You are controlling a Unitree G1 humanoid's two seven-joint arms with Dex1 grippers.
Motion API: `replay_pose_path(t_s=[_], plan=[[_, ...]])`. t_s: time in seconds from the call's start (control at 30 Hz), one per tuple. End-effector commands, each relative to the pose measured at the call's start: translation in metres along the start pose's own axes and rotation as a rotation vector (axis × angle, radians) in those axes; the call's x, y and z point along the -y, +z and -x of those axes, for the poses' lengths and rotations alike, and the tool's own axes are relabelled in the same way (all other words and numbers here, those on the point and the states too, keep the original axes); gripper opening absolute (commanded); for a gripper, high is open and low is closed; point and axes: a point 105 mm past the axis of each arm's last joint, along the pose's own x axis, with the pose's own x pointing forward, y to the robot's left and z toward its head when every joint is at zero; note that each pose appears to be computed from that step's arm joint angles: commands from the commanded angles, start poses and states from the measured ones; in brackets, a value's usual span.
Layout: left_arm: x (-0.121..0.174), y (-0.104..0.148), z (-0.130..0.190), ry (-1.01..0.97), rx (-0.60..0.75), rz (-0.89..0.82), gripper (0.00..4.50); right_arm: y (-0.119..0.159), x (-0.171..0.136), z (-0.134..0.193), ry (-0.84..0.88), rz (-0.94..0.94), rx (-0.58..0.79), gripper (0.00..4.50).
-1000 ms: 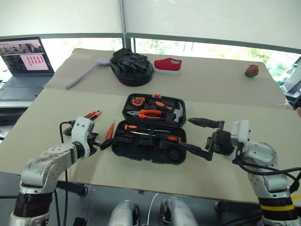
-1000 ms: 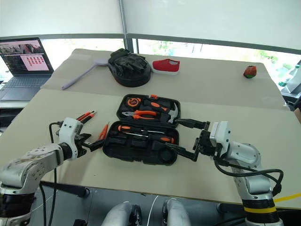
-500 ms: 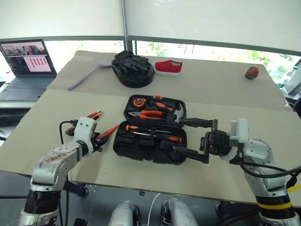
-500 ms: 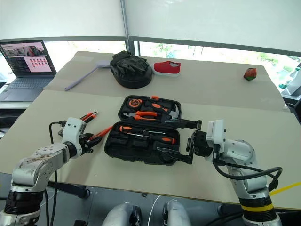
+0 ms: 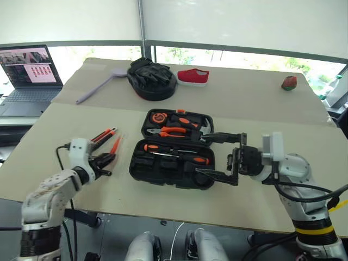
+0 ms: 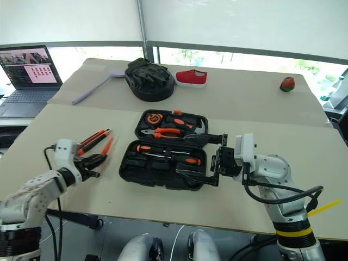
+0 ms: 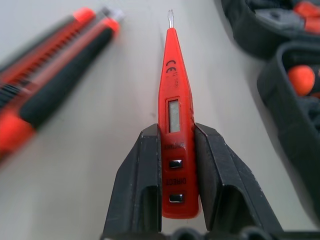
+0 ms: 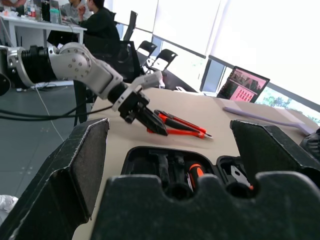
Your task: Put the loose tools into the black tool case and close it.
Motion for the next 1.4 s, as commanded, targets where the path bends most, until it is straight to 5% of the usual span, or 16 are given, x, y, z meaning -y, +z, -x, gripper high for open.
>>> replay_pose_path(t_s=[0.03,0.17,0.5,1.33,1.4], plan=[[0.050,0.044,0.005,-0.424,0.095,-0.299,0.49,0.010,-0.001,0.004,0.035,0.023,-0.049,4.50],[0.084,0.043,-0.003,-0.710,0.009,-0.627,0.49,0.000,0.000,0.010,0.033,0.005,-0.143,4.50],[0.099,0.020,-0.058,-0.907,-0.225,-0.938,0.49,-0.017,0.000,0.020,-0.030,-0.090,-0.302,4.50],[0.094,-0.003,-0.083,-0.907,-0.461,-1.070,0.49,-0.018,-0.005,0.004,-0.045,-0.111,-0.319,4.50],[0.093,-0.008,-0.078,-0.924,-0.488,-1.086,1.49,-0.018,-0.005,0.004,-0.044,-0.113,-0.317,4.50]])
